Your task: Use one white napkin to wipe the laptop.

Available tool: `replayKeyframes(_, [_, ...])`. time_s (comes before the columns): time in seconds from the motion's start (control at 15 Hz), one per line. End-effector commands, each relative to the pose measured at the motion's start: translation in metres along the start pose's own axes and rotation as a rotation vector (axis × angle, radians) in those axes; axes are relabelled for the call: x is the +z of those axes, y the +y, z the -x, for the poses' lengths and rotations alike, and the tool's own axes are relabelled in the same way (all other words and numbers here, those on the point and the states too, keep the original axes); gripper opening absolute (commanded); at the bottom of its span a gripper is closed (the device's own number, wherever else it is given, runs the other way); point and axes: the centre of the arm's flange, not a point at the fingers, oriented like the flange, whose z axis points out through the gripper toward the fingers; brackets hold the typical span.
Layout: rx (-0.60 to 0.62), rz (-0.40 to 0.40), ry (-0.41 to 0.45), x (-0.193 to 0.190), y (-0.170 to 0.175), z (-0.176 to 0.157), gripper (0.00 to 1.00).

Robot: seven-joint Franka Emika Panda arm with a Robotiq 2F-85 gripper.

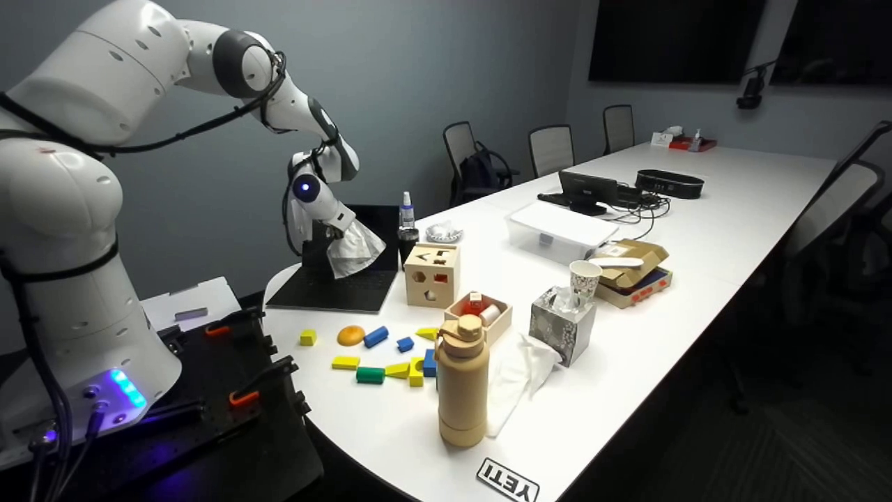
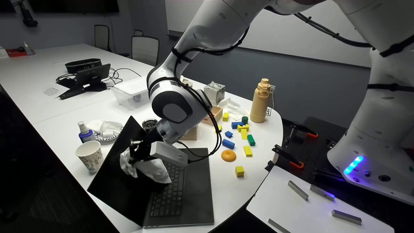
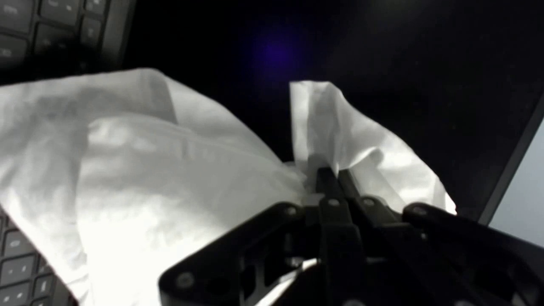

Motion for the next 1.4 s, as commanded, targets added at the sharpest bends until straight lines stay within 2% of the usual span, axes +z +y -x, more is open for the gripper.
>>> replayKeyframes(0.0, [0.049,0.049,0.128,-0.016,-0.010,-0.002,0.00])
replayKeyframes(0.33, [0.183,0.078,0.268,-0.048,-0.024,-0.032,0.00])
replayKeyframes(0.73, [0.365,0.109,0.364,-0.097,-0.044,-0.021,0.00])
replayKeyframes(1.07, [0.539,0.181,0.488,-0.158,-0.025,-0.029,0.00])
replayKeyframes(1.33, [0.622,0.240,0.565,-0.214,-0.004,-0.061,0.00])
